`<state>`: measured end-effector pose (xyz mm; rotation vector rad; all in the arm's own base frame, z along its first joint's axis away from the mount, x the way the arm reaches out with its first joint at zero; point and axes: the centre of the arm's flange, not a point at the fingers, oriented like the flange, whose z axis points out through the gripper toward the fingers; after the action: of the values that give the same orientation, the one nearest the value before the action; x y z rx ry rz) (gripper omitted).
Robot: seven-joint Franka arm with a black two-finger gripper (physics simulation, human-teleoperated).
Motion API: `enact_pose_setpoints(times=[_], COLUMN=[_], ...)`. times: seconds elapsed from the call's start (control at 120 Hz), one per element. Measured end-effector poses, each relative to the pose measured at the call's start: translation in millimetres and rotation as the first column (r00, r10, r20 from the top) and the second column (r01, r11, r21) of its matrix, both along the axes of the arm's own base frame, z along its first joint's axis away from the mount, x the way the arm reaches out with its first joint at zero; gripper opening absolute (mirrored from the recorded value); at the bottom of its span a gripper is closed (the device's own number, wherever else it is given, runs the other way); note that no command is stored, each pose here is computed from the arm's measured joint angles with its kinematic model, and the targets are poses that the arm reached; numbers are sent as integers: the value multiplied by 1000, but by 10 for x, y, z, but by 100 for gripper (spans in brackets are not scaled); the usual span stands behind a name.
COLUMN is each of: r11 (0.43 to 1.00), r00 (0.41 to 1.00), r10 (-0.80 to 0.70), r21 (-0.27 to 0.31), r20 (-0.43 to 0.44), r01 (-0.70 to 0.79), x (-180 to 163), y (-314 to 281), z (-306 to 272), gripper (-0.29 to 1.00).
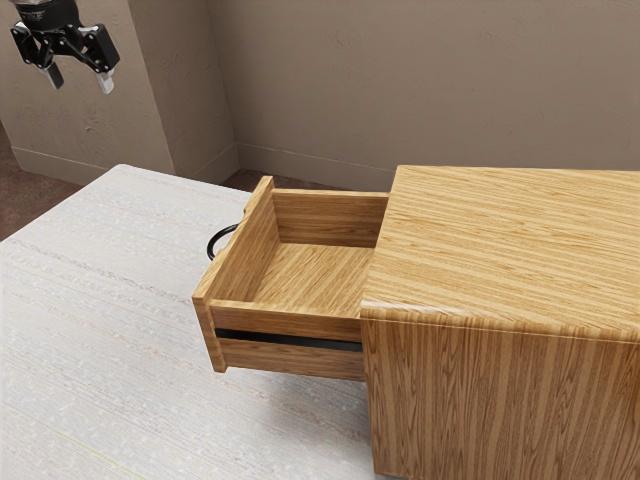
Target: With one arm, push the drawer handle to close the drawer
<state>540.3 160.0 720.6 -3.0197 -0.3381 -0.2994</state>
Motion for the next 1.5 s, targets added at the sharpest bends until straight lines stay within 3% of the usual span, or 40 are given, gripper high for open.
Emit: enact_pose_setpoints(times=[0.117,0.267,0.367,0.467,0.583,0.667,0.758,0.9,0.983,1.1,1.2,1.3,1.4,1.5], r11=[1000,996,1000,1000,999,994,976,963,950,965,984,989,977,918], r00=[1000,993,978,976,991,996,989,975,969,973,979,982,973,915], r10=[3,87,15,-20,-38,-80,-127,-14,19,-23,-81,-108,-206,-397], r21=[-9,-2,15,23,-5,-76,-185,-265,-298,-260,-170,-120,-69,-4], r20=[5,82,210,219,126,38,-77,-220,-247,-229,-187,-157,-104,-69], r01=[-3,-87,-19,15,39,82,111,-46,-94,-38,49,90,200,398], x=[0,72,-308,-352,-75,52,-327,-832,-959,-737,-520,-437,-312,-241], y=[11,273,-69,-257,-375,-466,-472,52,137,-29,-169,-207,-308,-453], z=[11,389,1136,1243,820,356,-490,-1805,-2172,-2286,-2267,-2283,-2264,-2252], gripper=[68,68,68,68,68,68,68,68,68,68,68,67,40,18])
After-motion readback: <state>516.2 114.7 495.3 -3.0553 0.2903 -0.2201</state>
